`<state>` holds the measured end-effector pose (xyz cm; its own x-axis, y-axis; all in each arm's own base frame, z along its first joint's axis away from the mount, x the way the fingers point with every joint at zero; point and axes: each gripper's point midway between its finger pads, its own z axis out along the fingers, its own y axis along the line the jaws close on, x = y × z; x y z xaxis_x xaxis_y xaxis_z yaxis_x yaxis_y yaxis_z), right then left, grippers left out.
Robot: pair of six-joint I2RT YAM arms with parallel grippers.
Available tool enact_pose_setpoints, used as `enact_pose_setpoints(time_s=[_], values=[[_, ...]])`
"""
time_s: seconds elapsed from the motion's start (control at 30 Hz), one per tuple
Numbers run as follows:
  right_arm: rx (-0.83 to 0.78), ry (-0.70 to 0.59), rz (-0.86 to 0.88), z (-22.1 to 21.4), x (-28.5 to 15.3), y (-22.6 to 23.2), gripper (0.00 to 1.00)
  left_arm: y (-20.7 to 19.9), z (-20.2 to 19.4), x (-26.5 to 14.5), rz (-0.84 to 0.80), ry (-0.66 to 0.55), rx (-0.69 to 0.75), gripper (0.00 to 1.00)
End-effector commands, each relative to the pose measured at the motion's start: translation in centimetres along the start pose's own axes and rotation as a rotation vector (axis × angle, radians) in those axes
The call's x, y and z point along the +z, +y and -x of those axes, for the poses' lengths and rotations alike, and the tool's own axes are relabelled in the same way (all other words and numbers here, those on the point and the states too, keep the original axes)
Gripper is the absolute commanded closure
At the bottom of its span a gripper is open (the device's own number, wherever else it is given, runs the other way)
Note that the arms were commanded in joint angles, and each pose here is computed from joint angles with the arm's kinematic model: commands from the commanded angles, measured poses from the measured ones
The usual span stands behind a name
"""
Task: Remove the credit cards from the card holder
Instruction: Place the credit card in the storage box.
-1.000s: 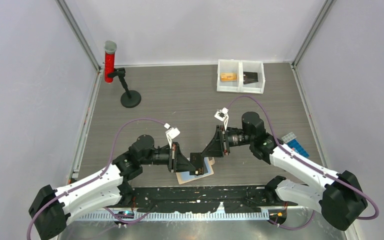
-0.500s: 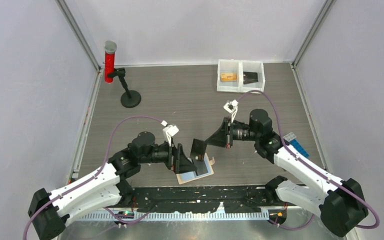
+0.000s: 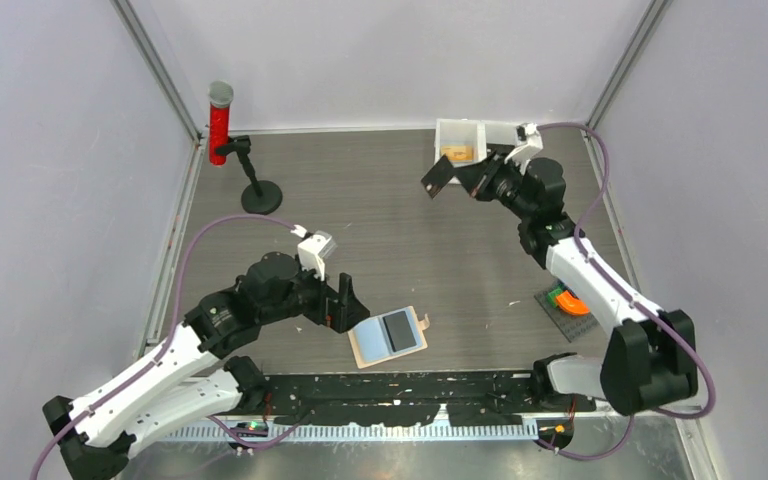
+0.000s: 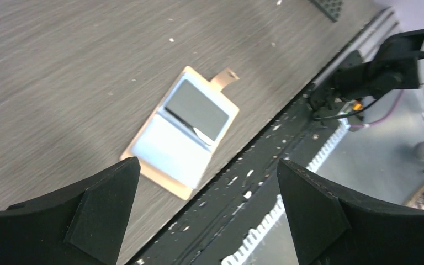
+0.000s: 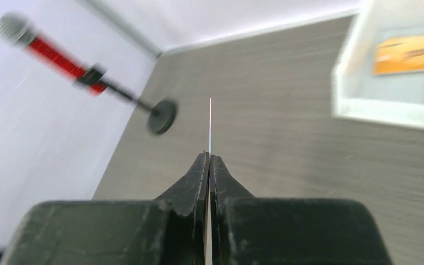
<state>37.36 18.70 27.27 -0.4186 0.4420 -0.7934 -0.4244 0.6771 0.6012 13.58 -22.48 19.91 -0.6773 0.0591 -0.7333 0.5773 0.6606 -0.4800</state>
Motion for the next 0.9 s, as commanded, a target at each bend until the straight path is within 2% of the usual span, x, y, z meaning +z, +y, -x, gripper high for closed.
enact_pose_setpoints(time_s=[0.0, 0.17, 0.27, 0.57, 0.87], values=[[-0.035, -0.324, -0.177, 8.5, 1.3, -4.1, 0.95, 2.3, 0.9, -1.9, 0.144, -0.012, 0.092, 0.01], [-0.025, -0.49, -0.429, 12.9, 1.7, -11.8, 0.95, 4.1, 1.8, -2.8, 0.238, -0.077, 0.134, 0.01], [-0.045, -0.567, -0.484, 14.8, 1.8, -14.5, 0.95, 4.9, 1.7, -2.9, 0.272, -0.097, 0.134, 0.01], [-0.131, -0.56, -0.625, 16.7, 5.7, -20.8, 0.95, 4.4, 1.9, -3.5, 0.247, -0.093, 0.175, 0.01], [-0.09, -0.491, -0.652, 14.0, 9.9, -26.7, 0.95, 4.6, 2.1, -3.8, 0.253, -0.11, 0.199, 0.01]])
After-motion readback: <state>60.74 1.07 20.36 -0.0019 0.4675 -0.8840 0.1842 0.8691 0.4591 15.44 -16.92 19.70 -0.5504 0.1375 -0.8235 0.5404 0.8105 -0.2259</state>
